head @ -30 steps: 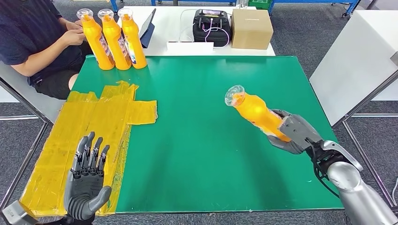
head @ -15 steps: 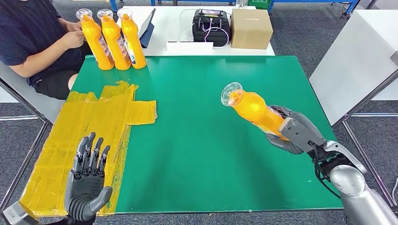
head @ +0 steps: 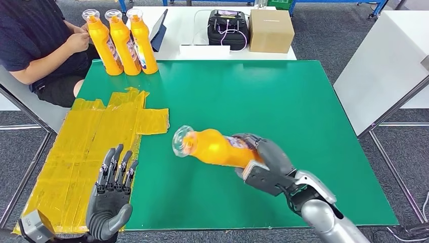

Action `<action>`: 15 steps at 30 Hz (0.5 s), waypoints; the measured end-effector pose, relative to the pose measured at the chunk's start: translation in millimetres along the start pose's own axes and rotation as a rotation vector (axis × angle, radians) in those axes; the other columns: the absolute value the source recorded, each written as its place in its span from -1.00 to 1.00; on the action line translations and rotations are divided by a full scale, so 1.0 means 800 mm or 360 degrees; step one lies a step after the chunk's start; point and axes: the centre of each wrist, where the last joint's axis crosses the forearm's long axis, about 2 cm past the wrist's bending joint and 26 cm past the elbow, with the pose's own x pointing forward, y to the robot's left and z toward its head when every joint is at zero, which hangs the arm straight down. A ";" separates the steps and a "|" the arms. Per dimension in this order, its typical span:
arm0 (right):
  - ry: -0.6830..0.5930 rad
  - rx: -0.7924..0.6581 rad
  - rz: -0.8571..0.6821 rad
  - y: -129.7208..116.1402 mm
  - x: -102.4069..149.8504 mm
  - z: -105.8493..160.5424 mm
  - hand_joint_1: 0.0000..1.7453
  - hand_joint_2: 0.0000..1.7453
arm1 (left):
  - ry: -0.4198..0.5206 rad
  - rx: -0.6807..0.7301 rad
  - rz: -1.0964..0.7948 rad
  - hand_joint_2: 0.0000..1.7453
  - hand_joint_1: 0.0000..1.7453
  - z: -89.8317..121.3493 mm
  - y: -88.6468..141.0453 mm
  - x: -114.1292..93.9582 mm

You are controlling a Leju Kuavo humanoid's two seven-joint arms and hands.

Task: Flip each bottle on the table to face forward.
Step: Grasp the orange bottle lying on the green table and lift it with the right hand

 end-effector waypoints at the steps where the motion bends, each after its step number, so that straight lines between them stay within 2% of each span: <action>1: -0.0021 0.0022 0.0004 0.008 0.005 -0.002 1.00 1.00 | 0.0005 -0.0002 0.0012 1.00 -1.00 0.000 -0.002 -0.001; 7: -0.0109 0.0112 0.0000 0.044 0.023 -0.007 1.00 1.00 | 0.0032 -0.0030 0.0032 1.00 -1.00 0.001 -0.014 -0.006; 15: -0.0171 0.0151 -0.0003 0.083 0.040 -0.002 1.00 1.00 | -0.0002 -0.0057 -0.0217 1.00 -1.00 0.002 -0.027 -0.013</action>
